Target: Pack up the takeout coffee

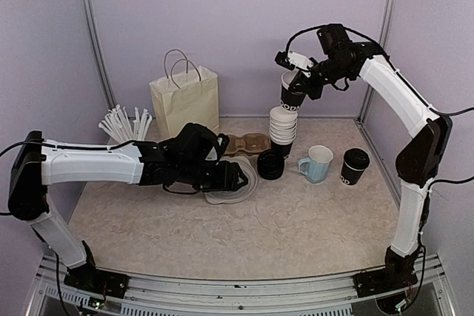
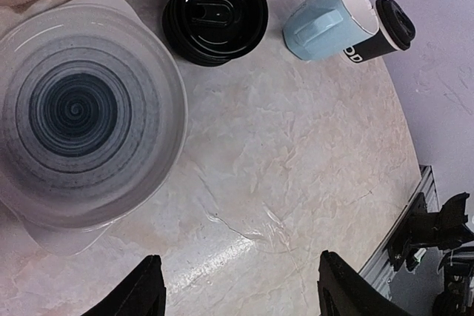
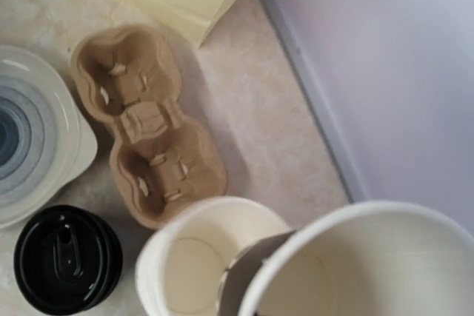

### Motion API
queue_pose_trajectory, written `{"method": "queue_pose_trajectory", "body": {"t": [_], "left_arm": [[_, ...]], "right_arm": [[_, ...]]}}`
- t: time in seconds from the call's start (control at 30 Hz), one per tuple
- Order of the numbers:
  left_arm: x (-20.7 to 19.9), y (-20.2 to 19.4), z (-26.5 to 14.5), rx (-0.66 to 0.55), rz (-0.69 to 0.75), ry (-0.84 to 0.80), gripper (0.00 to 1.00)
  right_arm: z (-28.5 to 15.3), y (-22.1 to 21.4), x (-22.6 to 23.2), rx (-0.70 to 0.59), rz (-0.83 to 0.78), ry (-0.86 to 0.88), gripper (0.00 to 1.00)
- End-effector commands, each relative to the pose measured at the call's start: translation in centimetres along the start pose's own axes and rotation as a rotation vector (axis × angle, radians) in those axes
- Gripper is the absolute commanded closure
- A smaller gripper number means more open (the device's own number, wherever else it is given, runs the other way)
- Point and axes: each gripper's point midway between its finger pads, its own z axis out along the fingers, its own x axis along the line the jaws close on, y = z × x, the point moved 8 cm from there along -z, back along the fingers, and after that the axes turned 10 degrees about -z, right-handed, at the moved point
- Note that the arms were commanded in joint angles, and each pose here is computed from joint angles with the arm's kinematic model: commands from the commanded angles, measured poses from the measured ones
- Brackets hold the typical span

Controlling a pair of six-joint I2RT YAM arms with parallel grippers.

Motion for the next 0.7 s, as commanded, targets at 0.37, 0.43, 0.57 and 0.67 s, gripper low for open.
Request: {"method": "queue_pose_trajectory", "body": {"t": [0.37, 0.43, 0.57, 0.67], "left_arm": [[1.4, 6.3, -2.8, -0.163, 0.069, 0.138, 0.32], [1.7, 7.0, -3.2, -0.176, 0.062, 0.144, 0.32], [1.9, 7.9, -3.8, -0.200, 0.064, 0.163, 0.32], [2.1, 8.2, -3.8, -0.206, 0.056, 0.169, 0.32]], "right_arm": [[-9.9, 3.6, 8.8, -0.353, -0.158, 0.201, 1.00], [-9.1, 3.1, 12.6, -0.362, -0.194, 0.278, 1.00], [-6.9, 2.2, 19.2, -0.331, -0.245, 0.425, 1.00], [-5.2, 2.2, 22.3, -0.310, -0.262, 0.496, 1.00]]}}
